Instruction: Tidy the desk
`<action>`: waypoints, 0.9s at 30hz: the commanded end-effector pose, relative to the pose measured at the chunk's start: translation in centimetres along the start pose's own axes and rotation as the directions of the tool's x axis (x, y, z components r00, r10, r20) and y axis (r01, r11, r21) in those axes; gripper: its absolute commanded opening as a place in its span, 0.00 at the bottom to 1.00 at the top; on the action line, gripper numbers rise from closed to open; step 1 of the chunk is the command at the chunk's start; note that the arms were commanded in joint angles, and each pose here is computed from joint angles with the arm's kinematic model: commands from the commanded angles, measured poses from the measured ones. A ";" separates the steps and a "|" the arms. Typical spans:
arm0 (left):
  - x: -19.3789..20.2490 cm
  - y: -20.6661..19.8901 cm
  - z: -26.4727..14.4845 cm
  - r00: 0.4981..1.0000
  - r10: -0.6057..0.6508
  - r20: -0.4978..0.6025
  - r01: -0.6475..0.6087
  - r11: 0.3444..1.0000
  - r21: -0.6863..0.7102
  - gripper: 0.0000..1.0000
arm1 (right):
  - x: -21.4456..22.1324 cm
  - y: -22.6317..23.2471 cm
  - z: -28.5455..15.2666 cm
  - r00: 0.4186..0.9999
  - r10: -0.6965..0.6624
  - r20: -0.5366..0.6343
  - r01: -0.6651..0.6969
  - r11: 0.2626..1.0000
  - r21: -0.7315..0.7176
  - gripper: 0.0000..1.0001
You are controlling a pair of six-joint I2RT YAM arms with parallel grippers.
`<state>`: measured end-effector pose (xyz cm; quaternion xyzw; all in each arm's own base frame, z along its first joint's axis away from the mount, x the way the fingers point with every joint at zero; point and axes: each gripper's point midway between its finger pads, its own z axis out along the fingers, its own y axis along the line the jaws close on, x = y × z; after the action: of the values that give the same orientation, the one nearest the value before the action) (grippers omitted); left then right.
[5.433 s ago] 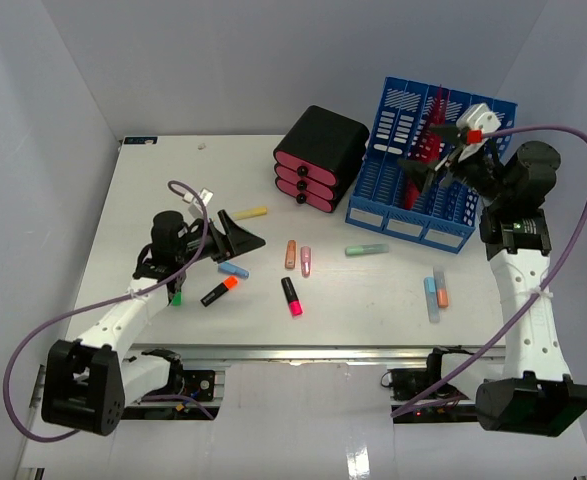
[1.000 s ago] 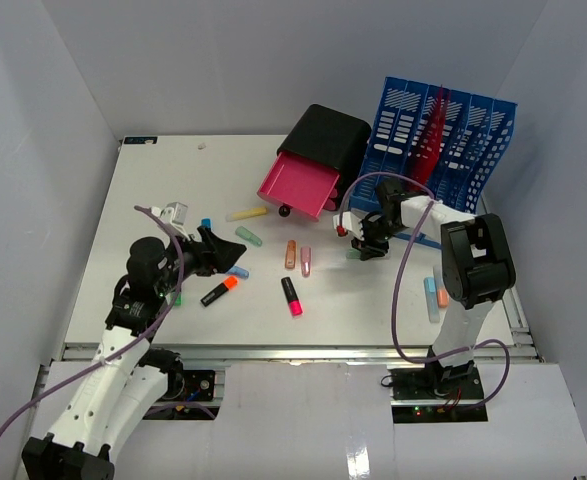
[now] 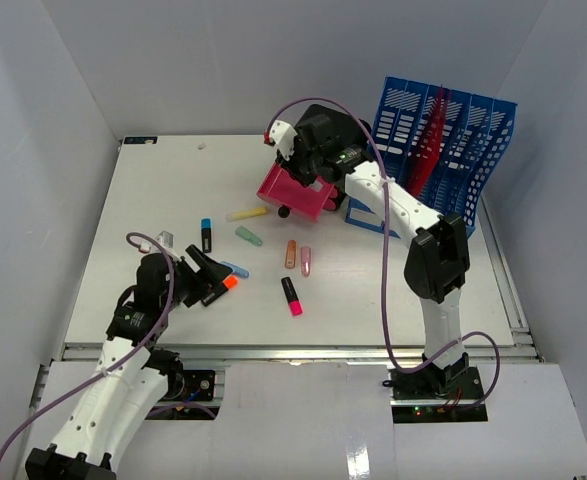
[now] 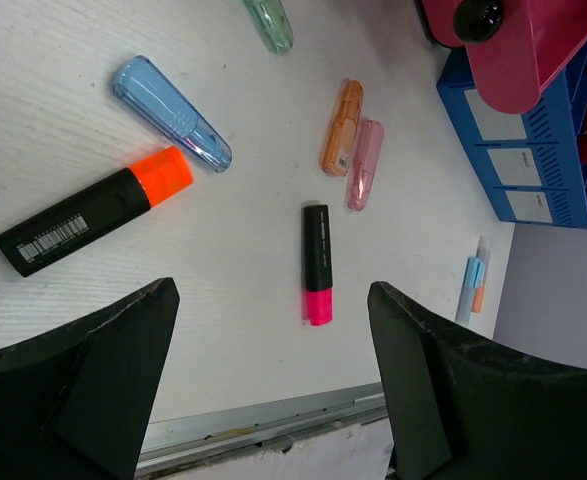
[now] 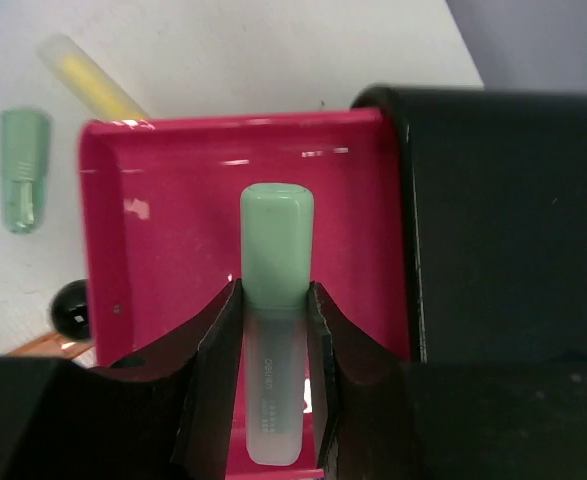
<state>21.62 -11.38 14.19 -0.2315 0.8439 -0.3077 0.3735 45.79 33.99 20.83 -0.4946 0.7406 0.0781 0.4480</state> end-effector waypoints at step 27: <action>-7.8 -2.2 15.3 0.863 -0.504 -0.034 0.458 0.809 -0.369 0.76 | -0.3 7.8 -20.2 0.906 0.079 0.416 0.123 0.891 -0.436 0.81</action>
<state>36.42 -13.61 12.72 -0.3790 0.8576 -0.2556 0.2355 34.84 27.97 29.86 -0.5309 0.6505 0.2461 0.4842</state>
